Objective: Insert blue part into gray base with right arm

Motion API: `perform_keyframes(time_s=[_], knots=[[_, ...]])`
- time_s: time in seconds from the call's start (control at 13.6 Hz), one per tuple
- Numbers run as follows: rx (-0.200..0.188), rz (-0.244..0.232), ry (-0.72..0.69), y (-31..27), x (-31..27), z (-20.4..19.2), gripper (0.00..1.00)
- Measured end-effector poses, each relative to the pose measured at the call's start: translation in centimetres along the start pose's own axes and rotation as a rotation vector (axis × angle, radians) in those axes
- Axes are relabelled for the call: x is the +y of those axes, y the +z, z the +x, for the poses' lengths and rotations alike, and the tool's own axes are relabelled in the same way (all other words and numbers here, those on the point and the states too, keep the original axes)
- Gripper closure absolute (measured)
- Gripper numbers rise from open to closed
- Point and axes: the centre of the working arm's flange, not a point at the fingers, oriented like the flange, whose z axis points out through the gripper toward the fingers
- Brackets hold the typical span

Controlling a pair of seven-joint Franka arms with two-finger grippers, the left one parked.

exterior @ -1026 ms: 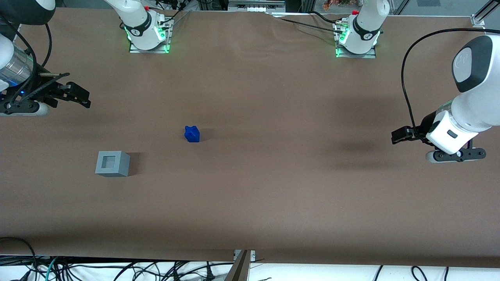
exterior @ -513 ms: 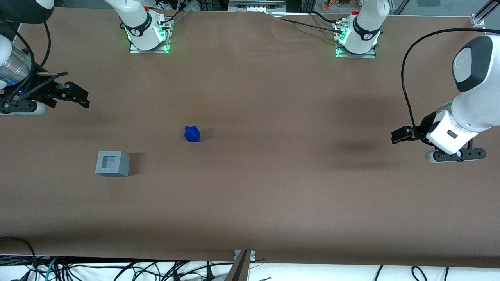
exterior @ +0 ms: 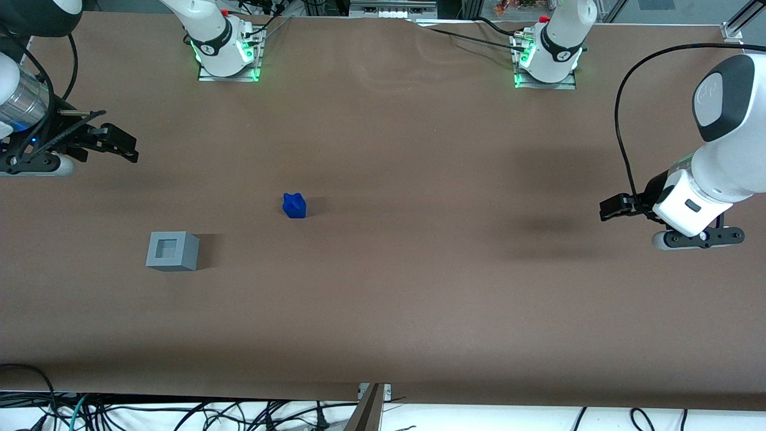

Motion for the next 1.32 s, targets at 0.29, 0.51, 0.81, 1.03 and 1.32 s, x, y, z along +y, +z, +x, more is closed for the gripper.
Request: perform_keyframes(time_s=[0.29,0.51,0.81,1.03,1.32], knots=[[-0.001,0.0,0.001,0.01,0.03,-0.01,0.0],[-0.001,0.0,0.001,0.01,0.03,-0.01,0.0],[-0.009,0.0,0.001,0.44,0.02,0.18,0.0],[-0.014,0.0,-0.001,0.68,-0.06,0.3,0.0],[-0.012,0.0,-0.003,0.6,-0.2,0.29,0.0]])
